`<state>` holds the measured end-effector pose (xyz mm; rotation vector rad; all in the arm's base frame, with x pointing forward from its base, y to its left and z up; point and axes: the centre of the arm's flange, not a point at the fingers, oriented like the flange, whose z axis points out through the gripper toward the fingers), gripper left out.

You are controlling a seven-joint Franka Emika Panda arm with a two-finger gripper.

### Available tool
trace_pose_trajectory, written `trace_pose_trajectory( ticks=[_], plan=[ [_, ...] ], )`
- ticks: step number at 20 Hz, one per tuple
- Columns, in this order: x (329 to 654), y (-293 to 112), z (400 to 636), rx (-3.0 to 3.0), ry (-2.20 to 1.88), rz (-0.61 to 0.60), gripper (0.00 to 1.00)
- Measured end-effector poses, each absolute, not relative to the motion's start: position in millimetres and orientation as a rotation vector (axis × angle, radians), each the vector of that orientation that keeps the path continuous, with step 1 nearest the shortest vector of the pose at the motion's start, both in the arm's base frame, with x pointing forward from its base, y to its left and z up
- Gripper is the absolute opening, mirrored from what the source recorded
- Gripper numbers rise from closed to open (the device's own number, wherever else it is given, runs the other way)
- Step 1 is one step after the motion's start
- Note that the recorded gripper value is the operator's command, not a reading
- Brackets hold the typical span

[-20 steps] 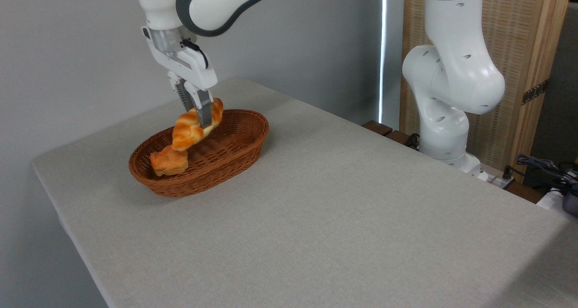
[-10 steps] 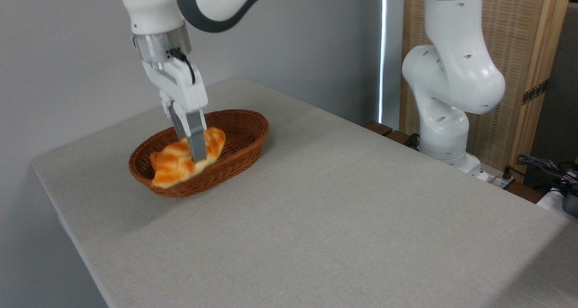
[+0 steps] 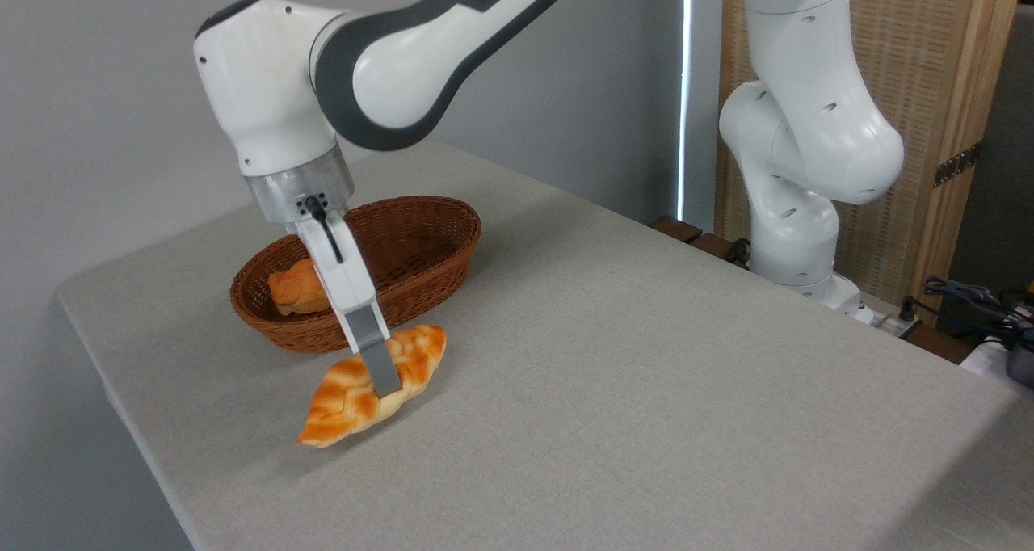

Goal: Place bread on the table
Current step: 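Lower the held roll onto the table surface, then open the gripper and raise it away from the roll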

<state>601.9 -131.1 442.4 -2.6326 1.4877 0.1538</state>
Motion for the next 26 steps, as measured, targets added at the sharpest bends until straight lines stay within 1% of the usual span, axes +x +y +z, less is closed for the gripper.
trace_pose_trajectory(
  ticks=[5, 12, 15, 18, 22, 24, 26],
  plan=[
    [605, -133, 432, -2.628, 1.495, 0.154, 1.00],
    [605, -136, 432, -2.637, 1.494, 0.150, 1.00],
    [604, -141, 437, -2.740, 1.430, 0.107, 1.00],
    [602, -147, 454, -2.909, 1.259, 0.034, 1.00],
    [596, -149, 481, -2.995, 1.165, -0.044, 1.00],
    [590, -133, 507, -3.015, 1.101, -0.069, 1.00],
    [579, -108, 532, -3.034, 1.051, -0.052, 1.00]
  ],
)
